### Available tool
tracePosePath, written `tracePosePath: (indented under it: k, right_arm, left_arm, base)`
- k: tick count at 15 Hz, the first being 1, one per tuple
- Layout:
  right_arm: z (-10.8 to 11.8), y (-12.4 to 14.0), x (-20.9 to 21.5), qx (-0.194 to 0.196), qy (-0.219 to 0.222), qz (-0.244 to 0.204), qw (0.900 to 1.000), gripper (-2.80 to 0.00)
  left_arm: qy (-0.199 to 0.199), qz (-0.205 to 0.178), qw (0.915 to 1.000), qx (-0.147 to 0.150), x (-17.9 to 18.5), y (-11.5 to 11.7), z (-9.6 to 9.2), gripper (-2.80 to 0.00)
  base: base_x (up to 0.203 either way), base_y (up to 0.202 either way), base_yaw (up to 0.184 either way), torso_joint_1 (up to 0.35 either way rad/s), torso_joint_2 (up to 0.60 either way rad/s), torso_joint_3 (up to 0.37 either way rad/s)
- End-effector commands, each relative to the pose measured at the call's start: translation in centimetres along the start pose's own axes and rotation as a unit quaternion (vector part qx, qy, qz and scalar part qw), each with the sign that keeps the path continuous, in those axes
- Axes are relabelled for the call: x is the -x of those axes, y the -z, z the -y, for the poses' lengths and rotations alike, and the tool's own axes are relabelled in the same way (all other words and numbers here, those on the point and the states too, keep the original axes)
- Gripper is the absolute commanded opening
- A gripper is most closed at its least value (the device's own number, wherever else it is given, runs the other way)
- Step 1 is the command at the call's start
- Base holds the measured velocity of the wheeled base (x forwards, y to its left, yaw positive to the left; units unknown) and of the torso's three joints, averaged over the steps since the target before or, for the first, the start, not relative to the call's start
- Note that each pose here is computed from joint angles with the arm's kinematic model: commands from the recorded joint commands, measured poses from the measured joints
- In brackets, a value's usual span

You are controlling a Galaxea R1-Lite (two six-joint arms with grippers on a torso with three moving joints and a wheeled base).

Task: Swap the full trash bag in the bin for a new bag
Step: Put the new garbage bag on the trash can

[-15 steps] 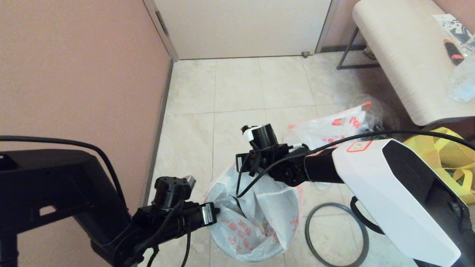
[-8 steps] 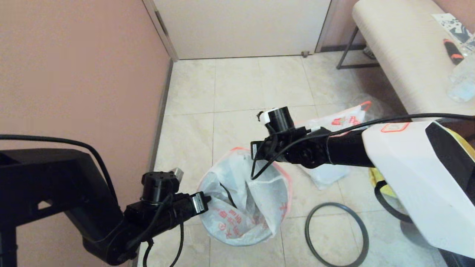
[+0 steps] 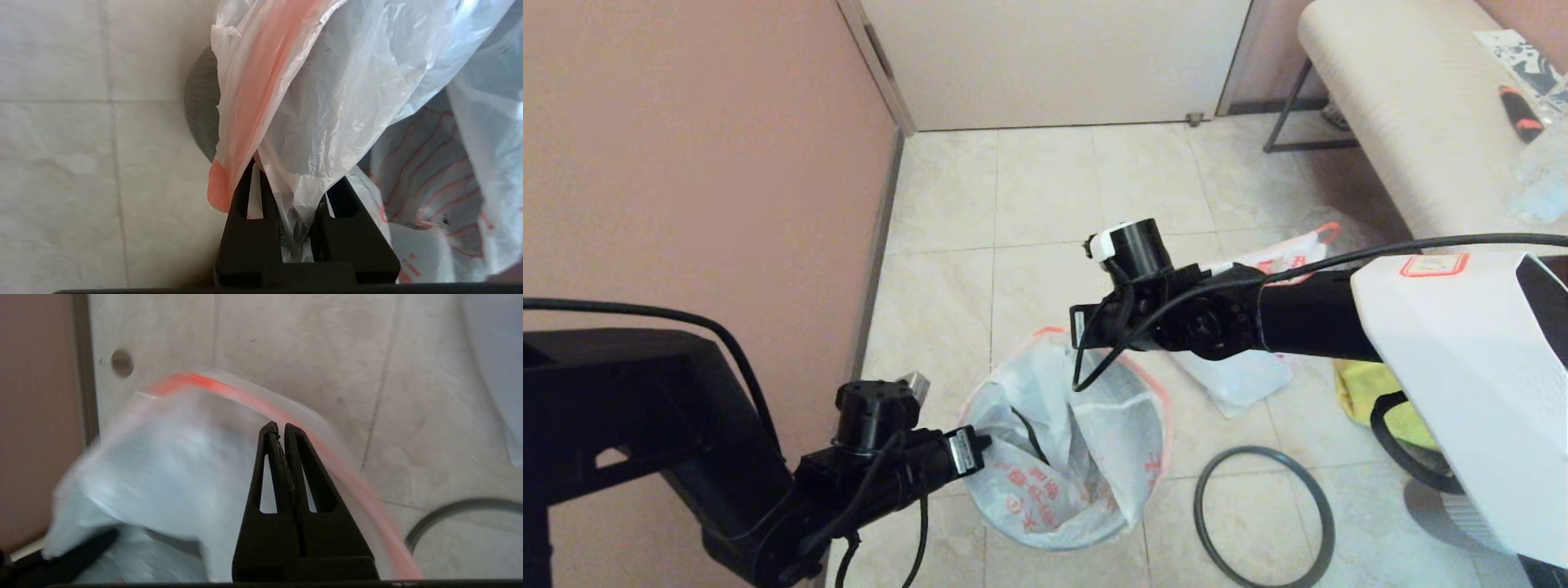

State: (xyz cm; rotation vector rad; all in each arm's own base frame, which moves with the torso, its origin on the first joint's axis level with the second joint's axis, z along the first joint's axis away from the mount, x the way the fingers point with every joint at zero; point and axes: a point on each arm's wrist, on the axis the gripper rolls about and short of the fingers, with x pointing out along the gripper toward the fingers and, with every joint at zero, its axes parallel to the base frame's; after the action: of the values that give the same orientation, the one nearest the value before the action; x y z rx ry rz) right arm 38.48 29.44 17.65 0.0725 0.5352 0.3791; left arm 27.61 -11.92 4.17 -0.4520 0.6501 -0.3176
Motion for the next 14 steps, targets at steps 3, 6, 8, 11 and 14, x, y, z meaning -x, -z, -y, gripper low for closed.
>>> tracePosePath:
  k: [3,6,8,11,14]
  right_arm:
    - [-1.2,1.7,-1.5,0.012,-0.023,-0.014,1.0,-2.8]
    - [-1.5,1.7,-1.7,0.012,-0.03,-0.001,0.999,-2.8]
    - [-1.5,1.7,-1.8,0.012,-0.031,-0.001,0.999,-2.8]
    - [-1.5,2.0,-2.1,0.012,-0.03,-0.003,0.999,-2.8]
    - [-1.7,1.3,-1.4,0.011,-0.036,0.007,0.999,-2.8]
  left_arm:
    - [0.011,-0.007,0.9999,-0.007,0.3,0.5,0.6,-2.8]
    - [0.014,-0.012,0.9998,-0.011,0.4,0.8,0.8,-2.8]
    - [0.017,-0.014,0.9997,-0.013,0.5,1.0,1.0,-2.8]
    - [0.018,-0.016,0.9996,-0.014,0.6,1.1,1.1,-2.8]
    - [0.017,-0.016,0.9996,-0.014,0.7,1.1,1.1,-2.8]
  base:
    - [0.0,0.0,0.0,0.0,0.0,0.0]
    - [0.0,0.0,0.0,0.0,0.0,0.0]
    - [0.0,0.0,0.0,0.0,0.0,0.0]
    - [0.0,0.0,0.0,0.0,0.0,0.0]
    - [0.0,0.0,0.0,0.0,0.0,0.0]
